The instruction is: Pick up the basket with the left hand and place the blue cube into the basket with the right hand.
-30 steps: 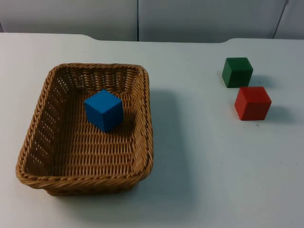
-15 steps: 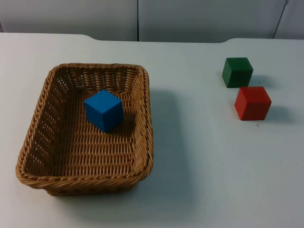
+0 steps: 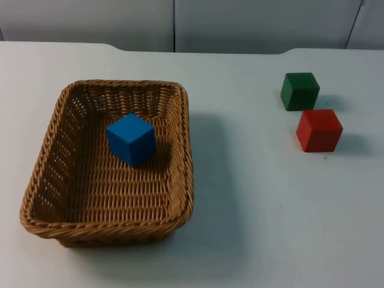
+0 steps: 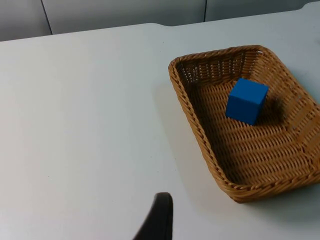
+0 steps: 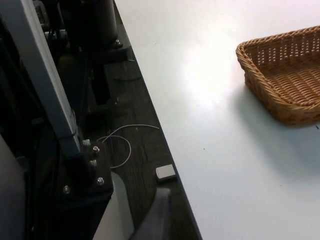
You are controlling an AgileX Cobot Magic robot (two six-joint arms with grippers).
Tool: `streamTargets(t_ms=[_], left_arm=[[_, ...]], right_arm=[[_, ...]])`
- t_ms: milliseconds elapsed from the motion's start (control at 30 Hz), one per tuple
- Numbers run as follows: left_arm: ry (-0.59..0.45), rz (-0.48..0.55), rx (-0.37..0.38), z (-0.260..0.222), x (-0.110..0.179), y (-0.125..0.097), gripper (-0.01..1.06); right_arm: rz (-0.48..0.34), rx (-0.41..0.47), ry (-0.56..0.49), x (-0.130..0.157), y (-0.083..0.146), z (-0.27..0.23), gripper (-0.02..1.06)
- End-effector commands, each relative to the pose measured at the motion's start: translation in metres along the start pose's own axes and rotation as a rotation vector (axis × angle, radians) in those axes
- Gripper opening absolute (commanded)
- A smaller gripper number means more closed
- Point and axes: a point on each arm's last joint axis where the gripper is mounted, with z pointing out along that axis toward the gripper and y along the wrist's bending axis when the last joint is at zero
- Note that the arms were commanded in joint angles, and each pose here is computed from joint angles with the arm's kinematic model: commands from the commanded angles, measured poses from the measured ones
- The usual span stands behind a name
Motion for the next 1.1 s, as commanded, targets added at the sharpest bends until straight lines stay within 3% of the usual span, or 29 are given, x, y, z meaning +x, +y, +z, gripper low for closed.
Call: streamTargets(t_ms=[0,133,233,867,1000,1067], left_arm=[[-0.001,-0.007,0.005,0.0005,0.0016,-0.0002,0.80],[-0.001,-0.007,0.005,0.0005,0.0016,-0.0002,0.80],[-0.001,-0.007,0.005,0.0005,0.0016,-0.0002,0.80],[-0.001,-0.007,0.005,0.0005,0.0016,-0.0002,0.80],[-0.001,-0.007,0.005,0.0005,0.0016,-0.0002,0.80],[-0.001,-0.007,0.005,0.0005,0.0016,-0.0002,0.80]], right_arm=[[-0.007,-0.013,-0.012,-0.0003,0.0008,0.0007,0.82],[0.002,-0.007,-0.012,-0.0004,0.0002,0.0007,0.85],[0.002,-0.007,-0.012,-0.0004,0.0002,0.0007,1.04],[0.003,-0.007,-0.012,-0.0004,0.0002,0.0007,1.05],[0.027,0.038,-0.011,-0.0002,0.0005,0.0004,1.05],[0.063,0.107,-0.010,0.0000,0.0010,0.0000,1.05]])
